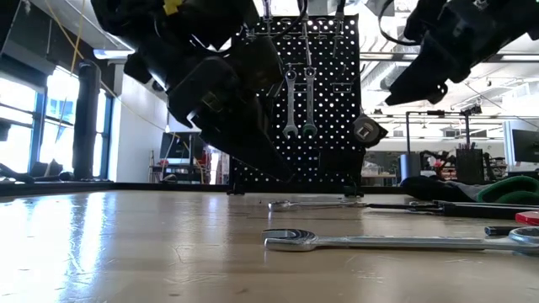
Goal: Hang tools onto peg board
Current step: Hang the silver wrench on the peg board
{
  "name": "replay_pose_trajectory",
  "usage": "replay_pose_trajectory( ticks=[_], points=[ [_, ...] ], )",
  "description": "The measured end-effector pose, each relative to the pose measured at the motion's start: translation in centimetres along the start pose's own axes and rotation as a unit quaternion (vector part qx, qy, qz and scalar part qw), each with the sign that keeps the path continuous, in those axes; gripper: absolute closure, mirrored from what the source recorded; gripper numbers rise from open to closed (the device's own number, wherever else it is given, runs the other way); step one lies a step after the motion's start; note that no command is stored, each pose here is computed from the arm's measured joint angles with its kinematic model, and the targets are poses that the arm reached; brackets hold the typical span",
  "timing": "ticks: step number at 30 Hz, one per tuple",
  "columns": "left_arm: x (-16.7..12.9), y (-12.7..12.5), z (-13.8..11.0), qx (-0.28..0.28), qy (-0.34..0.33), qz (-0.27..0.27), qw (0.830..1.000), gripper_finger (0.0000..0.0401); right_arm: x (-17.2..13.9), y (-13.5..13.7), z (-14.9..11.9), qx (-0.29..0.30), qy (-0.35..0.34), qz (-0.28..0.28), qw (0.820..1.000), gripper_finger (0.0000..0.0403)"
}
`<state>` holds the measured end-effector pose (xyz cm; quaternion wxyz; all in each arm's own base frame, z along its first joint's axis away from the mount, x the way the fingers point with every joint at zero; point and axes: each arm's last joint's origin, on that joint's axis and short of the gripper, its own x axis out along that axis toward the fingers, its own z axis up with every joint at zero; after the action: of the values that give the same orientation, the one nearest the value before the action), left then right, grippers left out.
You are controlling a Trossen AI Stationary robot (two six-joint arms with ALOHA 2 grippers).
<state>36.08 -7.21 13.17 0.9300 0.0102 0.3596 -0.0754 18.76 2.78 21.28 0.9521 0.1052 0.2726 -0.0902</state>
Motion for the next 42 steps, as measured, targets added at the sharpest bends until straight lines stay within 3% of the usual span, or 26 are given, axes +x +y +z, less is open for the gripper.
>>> replay_pose_trajectory(
  ticks=[8,17,26,36,42],
  points=[
    [0.4,0.1,-0.5,0.000,0.011,0.016,1.000,0.0352,4.8,3.1,-2.3,-0.073,0.036,0.031,0.996,0.0229],
    [1.9,0.1,-1.5,-0.024,0.022,0.016,0.999,0.0300,8.8,3.8,-4.7,-0.125,0.058,0.027,0.990,0.0229],
    [2.1,0.2,-1.5,-0.030,0.012,0.025,0.999,0.0279,11.4,2.8,-5.9,-0.166,0.059,0.003,0.984,0.0229],
    [2.0,1.0,-2.0,-0.032,0.035,0.074,0.996,0.0279,11.4,1.4,-5.7,-0.200,0.084,-0.020,0.976,0.0229],
    [2.0,1.5,-2.0,-0.037,0.035,0.080,0.996,0.0279,11.7,-0.3,-5.5,-0.186,0.113,0.000,0.976,0.0229]
  ],
)
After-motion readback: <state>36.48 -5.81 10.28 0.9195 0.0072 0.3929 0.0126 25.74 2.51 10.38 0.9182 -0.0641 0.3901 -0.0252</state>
